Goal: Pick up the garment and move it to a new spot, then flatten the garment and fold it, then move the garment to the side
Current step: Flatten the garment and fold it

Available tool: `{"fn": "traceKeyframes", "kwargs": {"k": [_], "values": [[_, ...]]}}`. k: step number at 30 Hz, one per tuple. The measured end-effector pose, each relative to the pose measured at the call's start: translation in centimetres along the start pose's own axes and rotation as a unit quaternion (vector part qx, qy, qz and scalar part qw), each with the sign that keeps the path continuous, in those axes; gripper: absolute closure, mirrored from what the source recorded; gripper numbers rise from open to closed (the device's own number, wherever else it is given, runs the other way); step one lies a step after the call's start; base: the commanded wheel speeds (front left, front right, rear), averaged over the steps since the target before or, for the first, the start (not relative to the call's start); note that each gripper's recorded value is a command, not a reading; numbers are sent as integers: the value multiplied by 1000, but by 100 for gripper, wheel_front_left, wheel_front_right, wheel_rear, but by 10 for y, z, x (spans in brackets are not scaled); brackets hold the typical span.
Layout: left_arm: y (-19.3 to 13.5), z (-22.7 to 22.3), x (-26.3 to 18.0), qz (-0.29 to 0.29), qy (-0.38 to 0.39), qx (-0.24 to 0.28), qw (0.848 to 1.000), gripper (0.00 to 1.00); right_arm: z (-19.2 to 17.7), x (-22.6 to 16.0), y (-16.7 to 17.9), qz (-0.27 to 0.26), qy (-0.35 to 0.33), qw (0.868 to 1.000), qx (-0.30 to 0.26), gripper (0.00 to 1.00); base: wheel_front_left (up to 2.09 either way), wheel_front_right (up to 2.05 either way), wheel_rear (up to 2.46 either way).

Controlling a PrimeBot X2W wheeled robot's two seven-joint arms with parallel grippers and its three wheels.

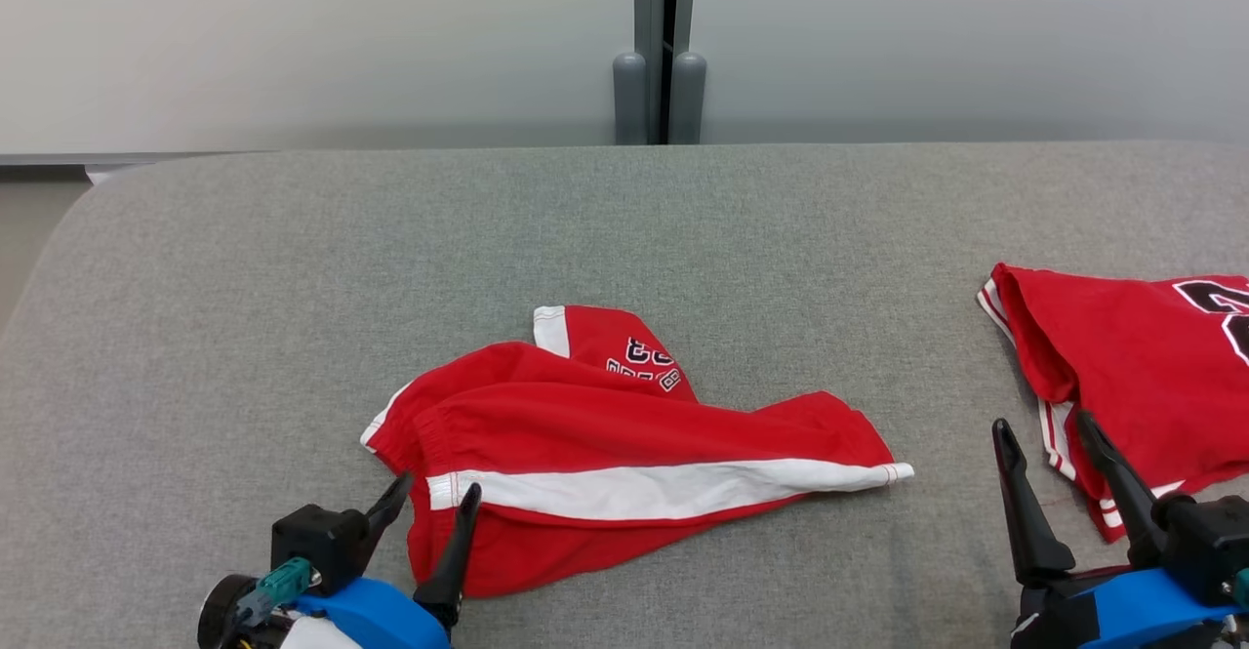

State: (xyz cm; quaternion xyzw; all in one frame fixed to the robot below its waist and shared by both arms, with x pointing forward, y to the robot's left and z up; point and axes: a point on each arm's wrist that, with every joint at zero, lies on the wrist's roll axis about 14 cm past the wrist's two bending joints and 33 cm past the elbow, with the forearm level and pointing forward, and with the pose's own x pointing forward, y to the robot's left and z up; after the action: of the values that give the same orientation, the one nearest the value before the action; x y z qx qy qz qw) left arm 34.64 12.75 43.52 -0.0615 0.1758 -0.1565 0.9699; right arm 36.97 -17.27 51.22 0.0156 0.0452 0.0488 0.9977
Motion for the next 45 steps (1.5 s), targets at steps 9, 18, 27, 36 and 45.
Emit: {"fn": "traceKeyframes", "kwargs": {"k": [9, 18, 27, 36, 45], "values": [[3, -32, 13, -10, 73, -34, 997, 0, -14, 6, -6, -8, 19, 1000, 5, 0, 0, 0, 0], [-2, -34, 21, -32, 85, -51, 995, 100, -21, 9, -8, -12, 26, 1000, 8, 0, 0, 0, 0], [2, -30, 24, -29, 77, -40, 996, 100, -77, 4, 10, 23, 116, 993, -2, 0, 0, 0, 0], [6, -30, 28, -23, 74, -42, 996, 100, -116, 19, 41, 74, 161, 984, 11, 0, 0, 0, 0], [9, -24, 29, -18, 61, -40, 997, 100, -109, 35, 47, 89, 136, 987, 8, 100, 0, 0, 0]]}}
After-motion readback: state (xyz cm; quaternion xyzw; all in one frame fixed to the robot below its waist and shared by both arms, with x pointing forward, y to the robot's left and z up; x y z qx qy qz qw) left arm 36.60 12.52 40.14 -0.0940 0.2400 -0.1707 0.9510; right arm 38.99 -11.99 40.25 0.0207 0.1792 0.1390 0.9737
